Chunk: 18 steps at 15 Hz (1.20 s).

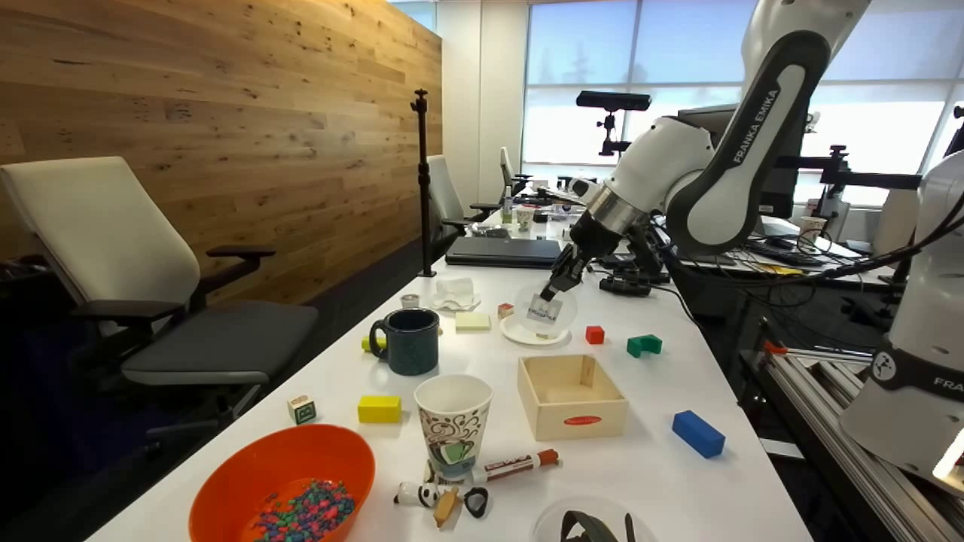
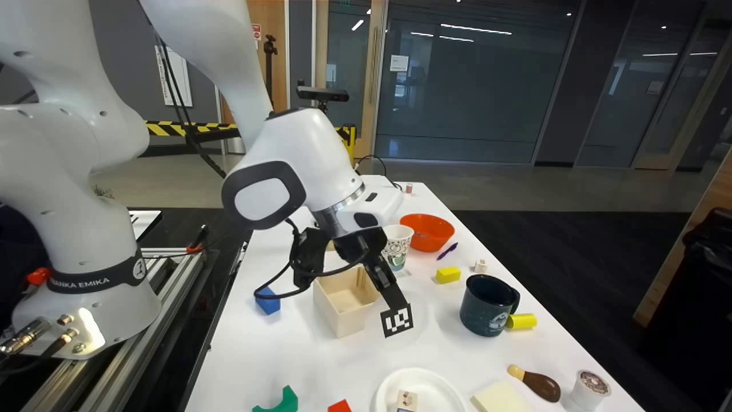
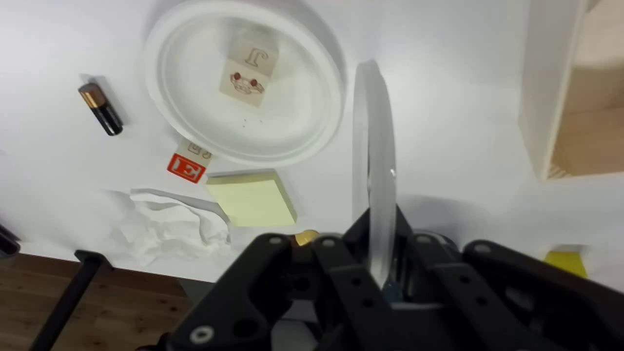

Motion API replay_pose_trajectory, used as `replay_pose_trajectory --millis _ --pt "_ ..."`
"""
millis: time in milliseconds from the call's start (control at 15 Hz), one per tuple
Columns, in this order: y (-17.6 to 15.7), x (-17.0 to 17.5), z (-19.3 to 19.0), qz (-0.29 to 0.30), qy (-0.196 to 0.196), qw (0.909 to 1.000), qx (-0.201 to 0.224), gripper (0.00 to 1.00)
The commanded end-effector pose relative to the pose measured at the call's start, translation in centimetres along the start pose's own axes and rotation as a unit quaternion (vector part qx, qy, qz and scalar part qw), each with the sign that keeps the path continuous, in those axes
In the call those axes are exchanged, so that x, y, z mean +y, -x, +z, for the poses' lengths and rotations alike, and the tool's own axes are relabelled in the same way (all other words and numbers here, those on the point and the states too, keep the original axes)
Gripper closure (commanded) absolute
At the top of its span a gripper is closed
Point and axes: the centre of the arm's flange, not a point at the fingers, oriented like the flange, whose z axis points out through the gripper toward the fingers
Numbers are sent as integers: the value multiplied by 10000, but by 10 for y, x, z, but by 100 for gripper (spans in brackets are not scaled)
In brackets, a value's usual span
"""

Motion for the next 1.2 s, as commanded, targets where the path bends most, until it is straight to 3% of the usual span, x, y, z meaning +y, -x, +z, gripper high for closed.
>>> replay_pose_trajectory --millis 0,200,867,1000,1133 --pt "-6 -10 -32 -33 -235 9996 161 98" --pt "-7 -28 -44 -58 -353 9989 308 98" --pt "-16 -43 -76 3 -625 9947 816 98" --pt "-15 -30 -77 181 -763 9945 690 98" --pt "-5 18 -56 808 -851 9927 283 98"
